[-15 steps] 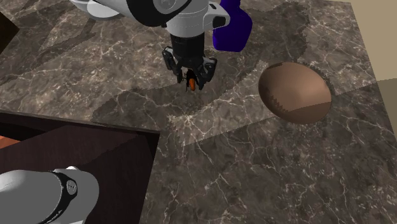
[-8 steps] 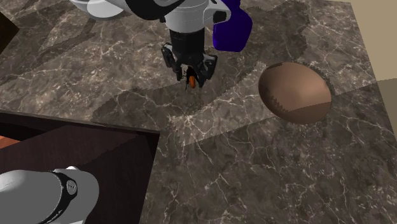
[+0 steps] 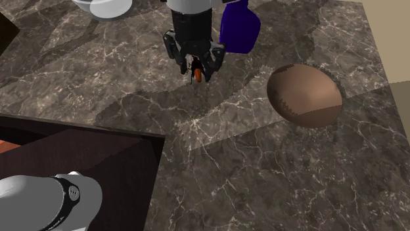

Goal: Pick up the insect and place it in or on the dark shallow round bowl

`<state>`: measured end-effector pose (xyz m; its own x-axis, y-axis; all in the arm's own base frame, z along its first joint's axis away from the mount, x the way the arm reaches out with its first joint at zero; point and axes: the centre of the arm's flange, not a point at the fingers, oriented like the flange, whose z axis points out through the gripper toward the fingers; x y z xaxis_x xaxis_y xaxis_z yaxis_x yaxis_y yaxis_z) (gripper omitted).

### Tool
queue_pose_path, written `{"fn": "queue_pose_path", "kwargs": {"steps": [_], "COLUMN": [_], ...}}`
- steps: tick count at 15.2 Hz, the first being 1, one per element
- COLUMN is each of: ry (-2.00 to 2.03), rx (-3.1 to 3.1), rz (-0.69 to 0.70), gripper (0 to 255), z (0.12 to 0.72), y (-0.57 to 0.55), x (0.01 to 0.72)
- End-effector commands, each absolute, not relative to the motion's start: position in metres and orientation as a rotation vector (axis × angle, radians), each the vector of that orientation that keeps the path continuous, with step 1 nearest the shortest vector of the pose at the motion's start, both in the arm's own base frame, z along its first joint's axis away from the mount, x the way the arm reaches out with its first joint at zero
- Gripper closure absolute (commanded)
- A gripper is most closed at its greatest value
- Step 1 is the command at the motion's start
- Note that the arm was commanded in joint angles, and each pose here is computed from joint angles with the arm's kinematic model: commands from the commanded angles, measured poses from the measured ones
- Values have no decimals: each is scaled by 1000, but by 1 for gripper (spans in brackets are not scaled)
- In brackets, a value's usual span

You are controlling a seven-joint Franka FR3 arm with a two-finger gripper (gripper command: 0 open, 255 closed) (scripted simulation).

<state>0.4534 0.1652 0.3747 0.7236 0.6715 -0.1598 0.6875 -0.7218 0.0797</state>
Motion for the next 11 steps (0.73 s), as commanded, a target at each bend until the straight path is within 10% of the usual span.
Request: {"fn": "queue_pose_path", "kwargs": {"steps": [1, 11], "ry": [1106, 1106], "rx": [2791, 2791], "rz": [-181, -181], "gripper": [255, 255], "z": [385, 438], "y": [166, 166], "x": [454, 454]}}
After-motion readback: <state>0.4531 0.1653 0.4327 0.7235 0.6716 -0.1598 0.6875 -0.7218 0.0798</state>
